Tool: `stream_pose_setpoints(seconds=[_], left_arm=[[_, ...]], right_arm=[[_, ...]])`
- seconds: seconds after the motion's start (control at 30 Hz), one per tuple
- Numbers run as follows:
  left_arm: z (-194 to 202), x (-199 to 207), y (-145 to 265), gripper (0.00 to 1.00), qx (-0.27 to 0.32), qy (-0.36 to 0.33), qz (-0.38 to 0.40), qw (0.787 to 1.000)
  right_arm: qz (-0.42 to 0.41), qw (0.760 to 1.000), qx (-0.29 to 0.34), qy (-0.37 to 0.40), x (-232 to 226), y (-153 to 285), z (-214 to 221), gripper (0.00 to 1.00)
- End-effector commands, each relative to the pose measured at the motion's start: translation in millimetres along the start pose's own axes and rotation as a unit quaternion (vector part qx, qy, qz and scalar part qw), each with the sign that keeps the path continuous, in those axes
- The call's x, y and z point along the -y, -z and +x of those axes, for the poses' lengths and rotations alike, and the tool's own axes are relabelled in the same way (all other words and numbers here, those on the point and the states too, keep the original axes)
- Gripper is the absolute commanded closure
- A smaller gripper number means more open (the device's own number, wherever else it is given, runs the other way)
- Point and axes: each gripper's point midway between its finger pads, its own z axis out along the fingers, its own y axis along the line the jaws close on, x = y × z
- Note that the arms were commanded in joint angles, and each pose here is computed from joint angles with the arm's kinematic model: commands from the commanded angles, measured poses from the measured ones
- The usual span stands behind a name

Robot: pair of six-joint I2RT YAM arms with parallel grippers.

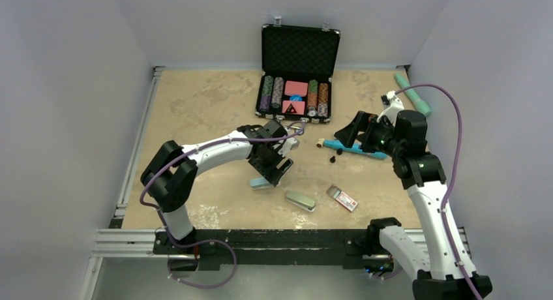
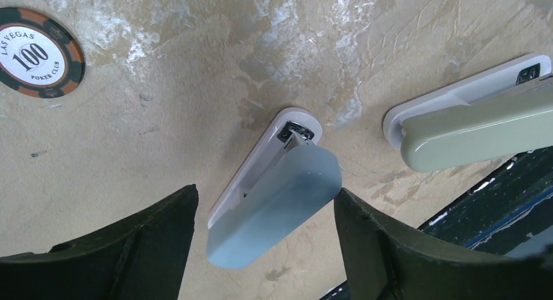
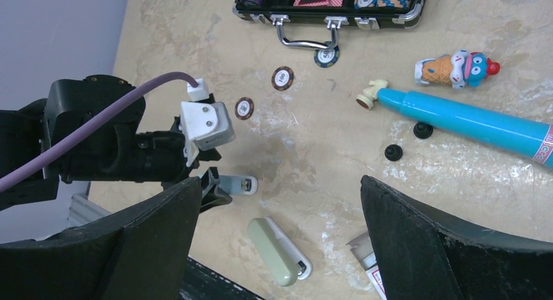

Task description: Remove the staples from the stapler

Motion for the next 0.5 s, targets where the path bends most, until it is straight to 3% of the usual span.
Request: stream_pose_setpoints(seconds=[0.0, 0.33, 0.47], left_arm=[[-2.5, 3.6, 0.0, 0.25, 0.005, -0.023, 0.013, 1.000], [-4.0, 16.5, 7.6, 0.84, 0.012, -0.022, 0.046, 0.999], [-14.2, 29.1, 26.1, 0.96, 0.023, -0.018, 0.074, 0.997]], right_arm=[[-0.007, 1.000, 0.022, 0.014, -8.8, 4.7, -17.2, 0.05], [-0.006, 1.000, 0.021, 0.002, -8.2, 4.2, -14.7, 0.05], [-0.013, 1.000, 0.027, -0.004, -13.8, 8.6, -17.8, 0.05]])
